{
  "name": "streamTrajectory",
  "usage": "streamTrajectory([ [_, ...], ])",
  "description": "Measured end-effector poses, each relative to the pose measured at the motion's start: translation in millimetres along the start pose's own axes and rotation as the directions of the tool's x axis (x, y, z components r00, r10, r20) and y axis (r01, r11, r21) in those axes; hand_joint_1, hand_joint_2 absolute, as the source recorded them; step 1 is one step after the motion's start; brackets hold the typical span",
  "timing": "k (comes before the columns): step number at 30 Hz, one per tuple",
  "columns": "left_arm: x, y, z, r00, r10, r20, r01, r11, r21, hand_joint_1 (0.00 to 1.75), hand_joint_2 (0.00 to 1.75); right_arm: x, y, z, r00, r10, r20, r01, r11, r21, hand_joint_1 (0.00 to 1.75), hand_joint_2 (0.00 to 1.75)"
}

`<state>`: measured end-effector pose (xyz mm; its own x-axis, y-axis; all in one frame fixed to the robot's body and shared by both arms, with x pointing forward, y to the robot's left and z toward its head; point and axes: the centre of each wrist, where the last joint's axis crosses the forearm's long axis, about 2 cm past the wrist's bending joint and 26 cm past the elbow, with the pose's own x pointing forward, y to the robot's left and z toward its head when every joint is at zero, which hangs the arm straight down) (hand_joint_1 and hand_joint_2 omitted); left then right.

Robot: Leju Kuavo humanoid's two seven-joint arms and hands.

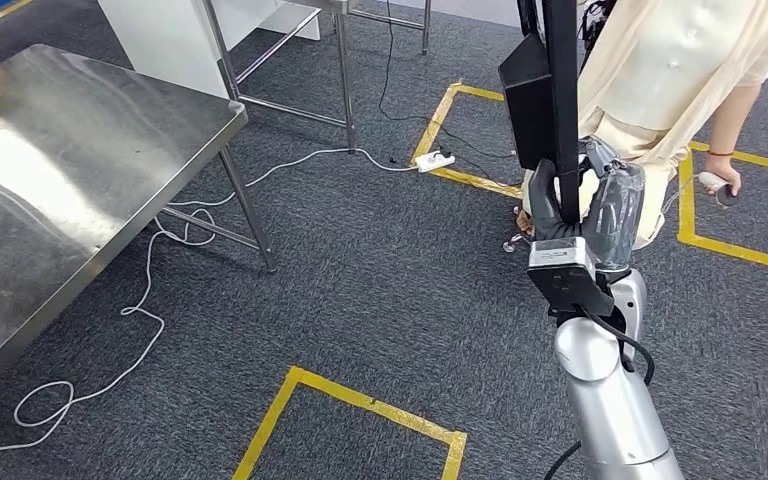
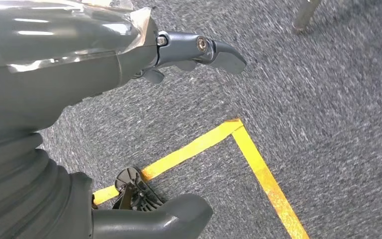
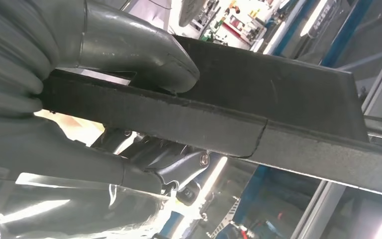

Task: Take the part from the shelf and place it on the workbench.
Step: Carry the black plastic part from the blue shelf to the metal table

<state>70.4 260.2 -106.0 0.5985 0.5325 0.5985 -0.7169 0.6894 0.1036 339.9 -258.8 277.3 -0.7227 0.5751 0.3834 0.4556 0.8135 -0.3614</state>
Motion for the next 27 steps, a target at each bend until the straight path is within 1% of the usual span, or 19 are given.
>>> streamTrajectory([
  [4, -2.7, 1.9, 1.1, 1.0, -0.005, 0.0, 0.005, 1.0, 0.0, 0.0, 1.75, 0.1, 0.3, -0.4, 1.0, -0.001, 0.0, 0.001, 1.0, -0.002, 1.75, 1.75],
  [27, 2.2, 0.1, -1.5, 1.0, 0.001, 0.008, -0.001, 1.0, -0.003, 0.0, 1.75, -5.0, -1.4, 5.7, 1.0, 0.013, -0.018, -0.012, 1.0, 0.008, 1.75, 1.75],
])
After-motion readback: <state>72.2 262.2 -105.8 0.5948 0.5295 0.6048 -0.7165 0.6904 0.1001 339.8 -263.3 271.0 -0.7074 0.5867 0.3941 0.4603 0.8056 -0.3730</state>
